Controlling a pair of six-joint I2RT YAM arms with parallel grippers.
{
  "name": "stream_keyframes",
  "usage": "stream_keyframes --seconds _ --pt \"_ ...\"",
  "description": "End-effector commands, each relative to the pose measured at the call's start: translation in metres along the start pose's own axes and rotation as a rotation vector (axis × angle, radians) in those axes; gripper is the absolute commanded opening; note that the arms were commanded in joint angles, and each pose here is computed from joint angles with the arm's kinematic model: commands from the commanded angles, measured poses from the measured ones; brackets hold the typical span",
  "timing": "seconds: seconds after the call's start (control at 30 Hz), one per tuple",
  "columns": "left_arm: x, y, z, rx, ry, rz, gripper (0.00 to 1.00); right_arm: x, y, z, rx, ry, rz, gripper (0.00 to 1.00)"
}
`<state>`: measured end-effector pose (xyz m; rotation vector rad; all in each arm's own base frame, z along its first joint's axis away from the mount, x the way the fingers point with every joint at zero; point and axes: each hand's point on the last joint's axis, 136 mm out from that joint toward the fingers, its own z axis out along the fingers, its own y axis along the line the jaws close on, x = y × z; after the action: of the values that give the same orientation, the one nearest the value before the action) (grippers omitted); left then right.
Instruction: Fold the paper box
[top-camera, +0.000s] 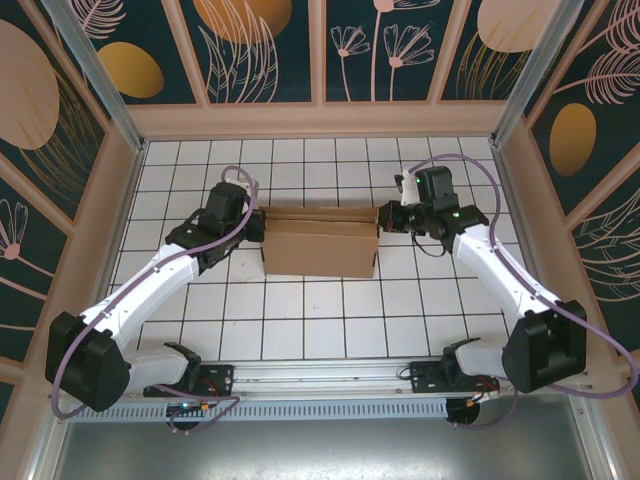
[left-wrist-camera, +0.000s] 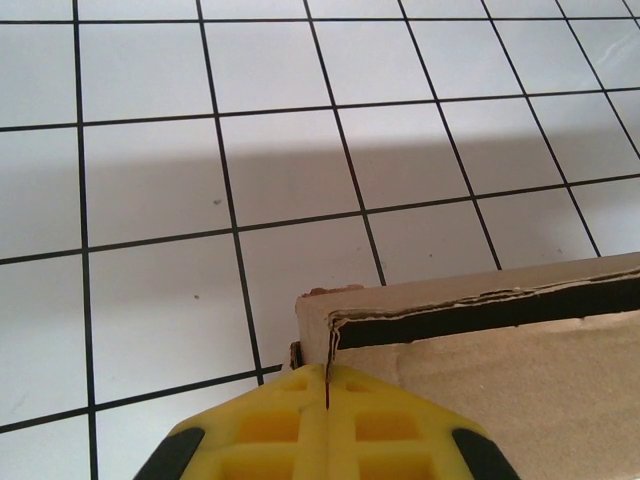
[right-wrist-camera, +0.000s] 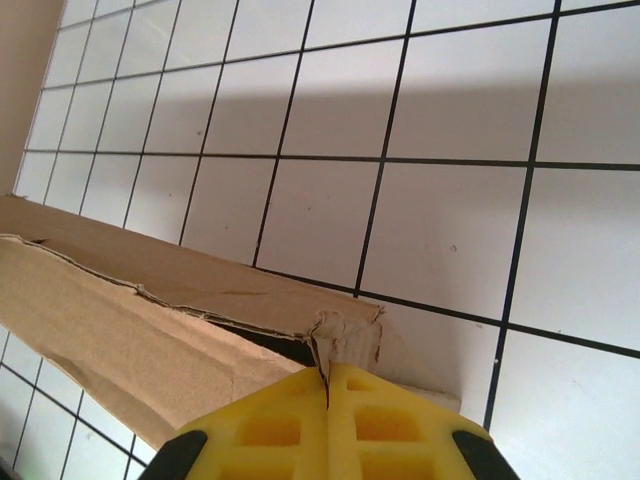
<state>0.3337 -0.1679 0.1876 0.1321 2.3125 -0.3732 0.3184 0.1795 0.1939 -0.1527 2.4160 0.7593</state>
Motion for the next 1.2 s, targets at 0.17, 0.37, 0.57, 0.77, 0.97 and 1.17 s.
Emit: stream_keyframes --seconds 0.17,0.37,0.57,0.77,0.97,1.17 --pt "0.009 0.000 -0.004 0.007 0.012 -0.022 0.00 0.002 0.000 -0.010 0.025 -0.134 0.118 0.00" --pt "0.009 0.000 -0.007 0.017 -0.009 -0.038 0.00 0.003 0.010 -0.014 0.009 -0.155 0.146 0.00" --pt "0.011 0.001 -0.011 0.016 -0.020 -0.044 0.00 0.019 0.013 -0.006 0.000 -0.130 0.155 0.00" --pt "0.014 0.004 -0.013 0.011 -0.027 -0.057 0.00 0.029 0.011 -0.006 0.047 -0.161 0.147 0.00" --pt "0.015 0.005 -0.015 0.015 -0.040 -0.076 0.00 0.043 0.016 -0.008 0.124 -0.263 0.016 0.00" --pt "0.016 0.004 -0.019 0.036 -0.069 -0.100 0.00 0.053 0.009 -0.016 0.155 -0.384 -0.035 0.00"
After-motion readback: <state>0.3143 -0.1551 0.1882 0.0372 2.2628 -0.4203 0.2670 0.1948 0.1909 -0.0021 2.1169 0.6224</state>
